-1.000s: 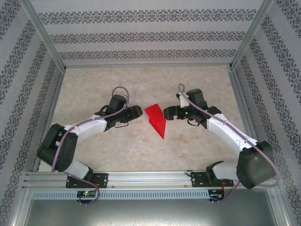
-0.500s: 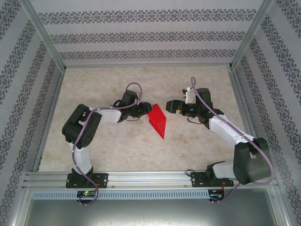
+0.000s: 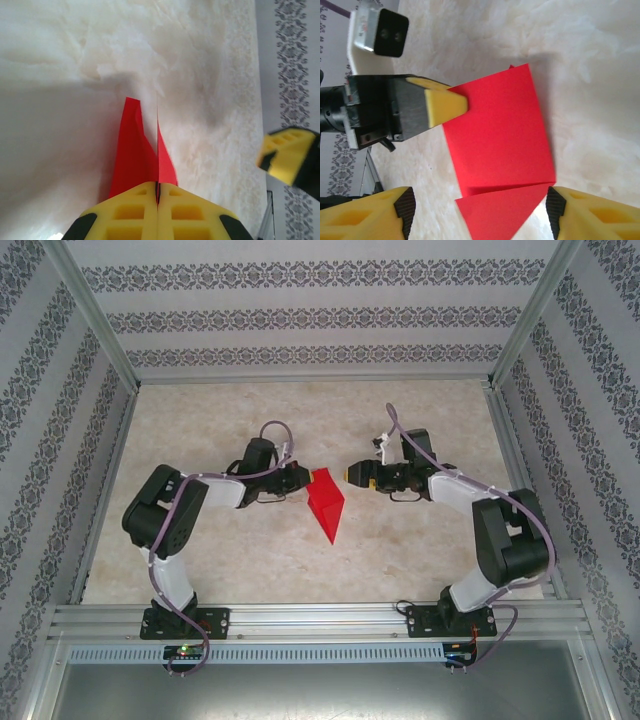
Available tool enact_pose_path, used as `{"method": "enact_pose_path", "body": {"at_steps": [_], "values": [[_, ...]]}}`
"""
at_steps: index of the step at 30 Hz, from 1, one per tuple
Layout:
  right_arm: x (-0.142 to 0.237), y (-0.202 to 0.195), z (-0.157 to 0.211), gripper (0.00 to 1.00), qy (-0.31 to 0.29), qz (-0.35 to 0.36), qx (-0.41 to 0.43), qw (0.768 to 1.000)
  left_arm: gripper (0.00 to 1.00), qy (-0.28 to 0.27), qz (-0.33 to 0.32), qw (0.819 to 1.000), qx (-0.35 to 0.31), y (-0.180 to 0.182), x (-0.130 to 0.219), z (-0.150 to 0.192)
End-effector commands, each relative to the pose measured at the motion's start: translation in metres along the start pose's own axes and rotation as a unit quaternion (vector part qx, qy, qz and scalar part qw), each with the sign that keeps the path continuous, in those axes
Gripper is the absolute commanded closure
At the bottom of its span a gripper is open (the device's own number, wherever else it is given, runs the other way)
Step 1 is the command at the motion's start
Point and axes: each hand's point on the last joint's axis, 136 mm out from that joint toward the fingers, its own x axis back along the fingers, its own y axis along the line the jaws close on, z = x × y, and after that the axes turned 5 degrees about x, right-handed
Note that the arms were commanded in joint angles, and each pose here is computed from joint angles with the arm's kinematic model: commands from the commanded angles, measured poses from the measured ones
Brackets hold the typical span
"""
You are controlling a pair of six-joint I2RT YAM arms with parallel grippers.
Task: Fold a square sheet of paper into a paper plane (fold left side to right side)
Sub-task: Fold the wing for the fifth time at the center of the table.
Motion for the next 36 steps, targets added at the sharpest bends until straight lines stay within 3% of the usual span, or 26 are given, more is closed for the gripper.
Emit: {"method": "enact_pose_path", "body": {"at_steps": [1,4,16,21,27,36], "values": [[-0.010,0.019,-0.014,0.34,0.000,-0.057,0.048,0.997,1.00,0.002,0.091,0.991,-0.096,-0.046,0.020,-0.003],[-0.022,0.021,-0.014,0.42,0.013,-0.085,0.049,0.995,1.00,0.021,0.121,0.985,-0.118,-0.058,0.026,0.006],[-0.033,0.023,-0.009,0.46,0.028,-0.134,0.054,0.989,1.00,0.043,0.136,0.980,-0.139,-0.065,0.036,0.018],[-0.031,0.020,-0.004,0.53,0.034,-0.123,0.052,0.990,1.00,0.042,0.136,0.980,-0.138,-0.065,0.035,0.016],[-0.030,0.016,0.000,0.68,0.037,-0.117,0.048,0.991,1.00,0.044,0.132,0.981,-0.134,-0.062,0.033,0.016],[-0.025,0.010,0.001,0.79,0.035,-0.095,0.050,0.994,1.00,0.047,0.125,0.983,-0.127,-0.056,0.028,0.016]]}}
